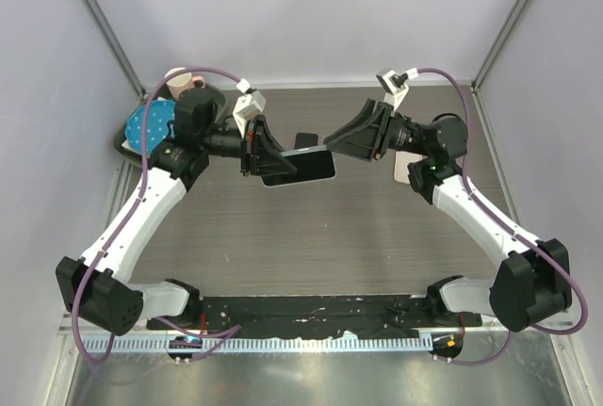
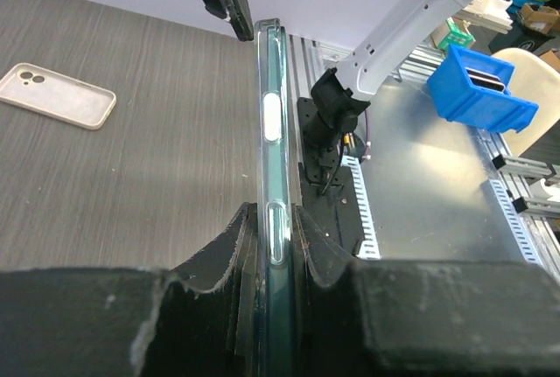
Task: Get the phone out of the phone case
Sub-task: Remove the phone case from the phone.
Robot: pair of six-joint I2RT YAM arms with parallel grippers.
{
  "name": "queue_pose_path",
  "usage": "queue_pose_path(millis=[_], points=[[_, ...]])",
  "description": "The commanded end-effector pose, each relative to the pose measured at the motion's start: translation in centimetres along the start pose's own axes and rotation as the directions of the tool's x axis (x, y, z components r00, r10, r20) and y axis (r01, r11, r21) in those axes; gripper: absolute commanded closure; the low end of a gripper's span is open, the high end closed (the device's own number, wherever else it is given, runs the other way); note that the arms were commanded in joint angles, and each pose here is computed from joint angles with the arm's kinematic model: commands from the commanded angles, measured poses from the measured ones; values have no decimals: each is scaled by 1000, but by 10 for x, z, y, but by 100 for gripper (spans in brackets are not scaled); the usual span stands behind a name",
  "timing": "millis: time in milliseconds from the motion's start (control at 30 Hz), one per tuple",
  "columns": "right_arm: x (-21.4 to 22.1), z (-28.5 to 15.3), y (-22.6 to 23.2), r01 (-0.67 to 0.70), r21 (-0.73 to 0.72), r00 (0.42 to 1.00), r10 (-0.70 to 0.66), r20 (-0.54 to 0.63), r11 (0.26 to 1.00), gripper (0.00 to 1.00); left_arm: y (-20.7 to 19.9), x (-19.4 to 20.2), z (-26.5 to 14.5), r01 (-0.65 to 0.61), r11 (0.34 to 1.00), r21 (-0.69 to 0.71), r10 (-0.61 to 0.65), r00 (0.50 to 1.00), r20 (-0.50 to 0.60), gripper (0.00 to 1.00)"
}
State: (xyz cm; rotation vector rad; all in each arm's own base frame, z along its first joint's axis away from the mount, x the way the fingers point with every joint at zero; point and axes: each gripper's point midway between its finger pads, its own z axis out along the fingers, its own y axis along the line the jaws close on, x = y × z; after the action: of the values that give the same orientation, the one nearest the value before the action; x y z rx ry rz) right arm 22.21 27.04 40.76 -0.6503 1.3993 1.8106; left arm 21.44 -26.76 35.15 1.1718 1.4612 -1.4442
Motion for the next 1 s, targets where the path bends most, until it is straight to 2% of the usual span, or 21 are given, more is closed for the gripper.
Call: queue_pose_path(millis=[0,200,267,333,367,400,433,467,500,533,600,700,800,967], points=[[0,-1,5,92,-6,995,-91,35,996,53,-15,-24,-5,-84,996,16,84,996,23,100],[-1,-1,-6,121,13,991,-121,63,993,54,-23,-26,-3,-42,998,54,40,998,44,100],[-3,0,-1,137,-2,988,-137,71,991,58,-23,-26,-2,-10,998,67,7,998,55,100],[-4,0,2,129,-13,989,-128,75,992,60,-24,-35,-1,-56,996,74,49,995,90,100],[-6,0,6,142,-25,987,-140,85,989,61,-26,-30,0,28,996,89,-36,995,91,100],[-6,0,8,138,-31,987,-135,89,990,61,-29,-42,0,-64,993,100,50,989,140,100],[-8,0,10,118,-37,989,-114,98,992,61,-29,-44,-1,-65,992,107,48,986,161,100],[-9,0,11,117,-42,989,-112,100,992,61,-31,-40,-1,-3,992,124,-18,985,170,100],[-10,1,12,113,-46,989,-108,99,993,62,-31,-44,-1,-47,992,121,23,982,187,100],[-10,1,14,119,-51,989,-114,93,992,65,-29,-43,-1,-39,992,116,17,982,187,100],[-8,1,16,130,-58,989,-125,85,990,66,-24,-42,0,-33,995,98,14,982,189,100],[-1,0,10,110,-48,992,-107,69,993,55,-20,-43,0,-24,996,83,6,979,202,100],[7,1,8,135,-45,990,-133,45,990,50,-16,-43,0,-9,998,69,-5,978,209,100],[12,2,4,168,-41,986,-166,30,985,49,-10,-43,1,10,999,52,-21,976,215,100]])
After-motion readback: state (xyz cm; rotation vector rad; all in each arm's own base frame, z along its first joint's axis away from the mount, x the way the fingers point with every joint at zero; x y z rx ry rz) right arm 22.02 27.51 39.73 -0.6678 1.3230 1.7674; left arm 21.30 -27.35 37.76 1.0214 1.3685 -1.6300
